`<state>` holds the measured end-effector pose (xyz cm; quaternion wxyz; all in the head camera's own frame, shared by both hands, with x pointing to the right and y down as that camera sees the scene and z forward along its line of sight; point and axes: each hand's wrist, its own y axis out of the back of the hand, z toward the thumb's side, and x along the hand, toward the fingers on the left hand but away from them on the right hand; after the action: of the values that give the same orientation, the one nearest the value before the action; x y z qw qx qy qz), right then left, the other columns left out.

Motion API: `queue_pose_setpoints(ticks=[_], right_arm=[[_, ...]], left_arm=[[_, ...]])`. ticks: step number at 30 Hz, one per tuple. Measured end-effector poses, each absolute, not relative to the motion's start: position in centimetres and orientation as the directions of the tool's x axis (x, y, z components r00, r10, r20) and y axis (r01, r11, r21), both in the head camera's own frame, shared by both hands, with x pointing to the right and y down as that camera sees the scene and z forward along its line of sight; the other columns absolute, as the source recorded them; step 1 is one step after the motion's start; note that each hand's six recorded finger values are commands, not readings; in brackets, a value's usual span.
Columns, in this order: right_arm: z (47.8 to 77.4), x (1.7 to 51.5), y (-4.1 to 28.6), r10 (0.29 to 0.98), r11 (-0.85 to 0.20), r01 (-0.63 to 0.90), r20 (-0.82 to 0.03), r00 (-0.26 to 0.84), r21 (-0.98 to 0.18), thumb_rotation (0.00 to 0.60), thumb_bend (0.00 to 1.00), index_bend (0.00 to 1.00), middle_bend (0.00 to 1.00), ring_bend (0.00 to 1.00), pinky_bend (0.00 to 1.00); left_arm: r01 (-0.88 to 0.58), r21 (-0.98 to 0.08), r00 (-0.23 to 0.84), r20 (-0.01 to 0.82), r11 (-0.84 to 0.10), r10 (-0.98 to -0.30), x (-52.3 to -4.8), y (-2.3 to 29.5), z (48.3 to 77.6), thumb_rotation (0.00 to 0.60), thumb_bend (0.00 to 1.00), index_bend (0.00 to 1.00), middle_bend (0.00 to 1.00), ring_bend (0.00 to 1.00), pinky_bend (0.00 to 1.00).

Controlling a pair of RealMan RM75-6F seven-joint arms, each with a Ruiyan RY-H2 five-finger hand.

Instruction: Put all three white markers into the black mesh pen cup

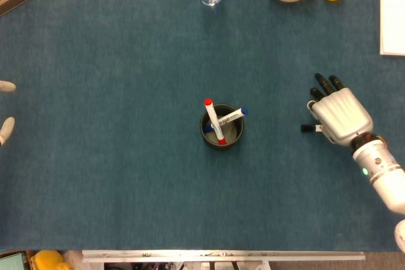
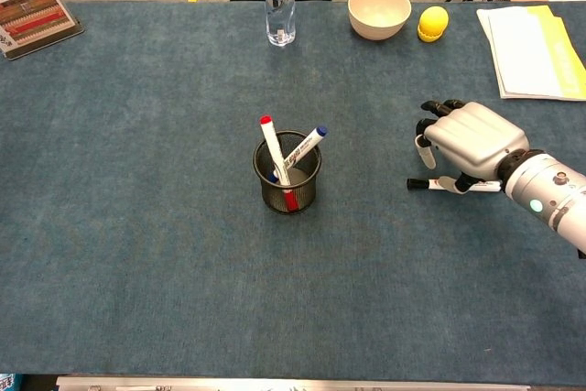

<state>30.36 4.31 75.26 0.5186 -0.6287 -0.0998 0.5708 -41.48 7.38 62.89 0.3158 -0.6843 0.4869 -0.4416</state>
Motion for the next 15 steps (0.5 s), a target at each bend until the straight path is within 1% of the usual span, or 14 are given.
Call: queue_pose_setpoints(ticks=[9,15], right_arm=[[75.59,29.91,4.75,0.702,-0.456,-0.472,-0.631,0.331,-0.755,0.6,0.24,0.54,0.29,0.05,0.14],[75.73,30.22,4.87,0.697,-0.464,-0.485,-0.643,0.316,-0.741,0.6,0.21,0.54,0.29,0.05,0.14]], left_arm=[[-0.388,-0.861,0.135,0.299,-0.328,-0.945,-41.62,7.39,62.88,0.6,0.34,0.31,0.07,0.0,0.0],[-0.387,-0.86,0.142,0.3,-0.332,-0.943,-41.45,7.38,62.93,0.6,0.34,0.31,0.07,0.0,0.0]])
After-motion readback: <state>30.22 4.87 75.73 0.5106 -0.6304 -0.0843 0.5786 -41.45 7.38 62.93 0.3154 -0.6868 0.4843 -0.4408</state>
